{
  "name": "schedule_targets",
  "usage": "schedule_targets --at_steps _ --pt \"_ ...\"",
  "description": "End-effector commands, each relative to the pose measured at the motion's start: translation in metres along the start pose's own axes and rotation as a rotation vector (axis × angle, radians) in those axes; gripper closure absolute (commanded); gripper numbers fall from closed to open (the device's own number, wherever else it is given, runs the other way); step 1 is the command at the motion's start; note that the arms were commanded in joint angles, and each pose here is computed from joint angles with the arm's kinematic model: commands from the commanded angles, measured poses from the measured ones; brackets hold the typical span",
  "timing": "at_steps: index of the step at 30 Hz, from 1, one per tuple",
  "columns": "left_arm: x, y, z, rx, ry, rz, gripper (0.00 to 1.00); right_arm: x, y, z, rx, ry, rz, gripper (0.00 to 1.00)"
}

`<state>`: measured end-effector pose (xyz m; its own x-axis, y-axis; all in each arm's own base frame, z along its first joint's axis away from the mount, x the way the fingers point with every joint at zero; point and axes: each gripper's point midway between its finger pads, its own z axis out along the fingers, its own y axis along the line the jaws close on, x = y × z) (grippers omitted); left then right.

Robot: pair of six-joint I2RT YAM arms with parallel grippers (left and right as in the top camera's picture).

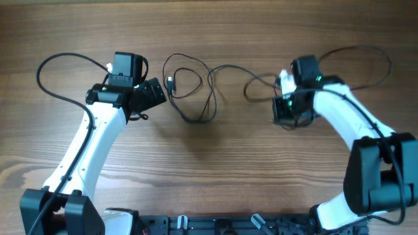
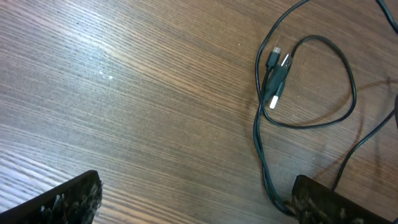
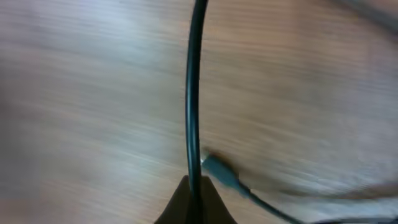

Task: Untangle cables

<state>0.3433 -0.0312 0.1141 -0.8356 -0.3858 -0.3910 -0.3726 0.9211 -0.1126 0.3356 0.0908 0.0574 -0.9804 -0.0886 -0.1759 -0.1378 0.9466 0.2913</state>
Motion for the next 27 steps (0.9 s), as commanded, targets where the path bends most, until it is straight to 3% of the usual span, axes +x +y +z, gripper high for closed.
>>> schedule_targets --at_steps 1,6,8,13,18,20,25,27 --pt "-0.003 0.002 -0.005 -0.011 -0.023 -0.014 0.0 -0.067 0.053 -0.088 -0.238 -0.23 -0.044 0.96" --pt "-0.002 0.003 -0.005 -0.013 -0.02 -0.014 0.0 -0.104 0.048 -0.137 -0.218 -0.365 0.018 0.96" --pt "-0.002 0.003 -0.005 -0.013 -0.02 -0.014 0.0 -0.107 0.047 -0.142 -0.252 -0.368 0.092 0.96" --pt "-0.003 0.003 -0.005 -0.013 -0.02 -0.014 0.0 -0.111 0.037 -0.152 -0.266 -0.405 0.076 0.96" --pt "-0.002 0.003 -0.005 -0.013 -0.02 -0.014 0.0 -0.123 -0.023 -0.169 -0.112 -0.499 0.238 0.96" --pt "-0.002 0.003 -0.005 -0.013 -0.02 -0.014 0.0 -0.118 -0.072 -0.184 -0.054 -0.537 0.363 0.96" --pt "-0.003 0.003 -0.005 -0.013 -0.021 -0.014 0.0 -0.103 -0.09 -0.202 -0.216 -0.541 0.432 0.96" --pt "-0.003 0.003 -0.005 -0.012 -0.022 -0.014 0.0 -0.096 -0.111 -0.205 -0.173 -0.546 0.497 0.96"
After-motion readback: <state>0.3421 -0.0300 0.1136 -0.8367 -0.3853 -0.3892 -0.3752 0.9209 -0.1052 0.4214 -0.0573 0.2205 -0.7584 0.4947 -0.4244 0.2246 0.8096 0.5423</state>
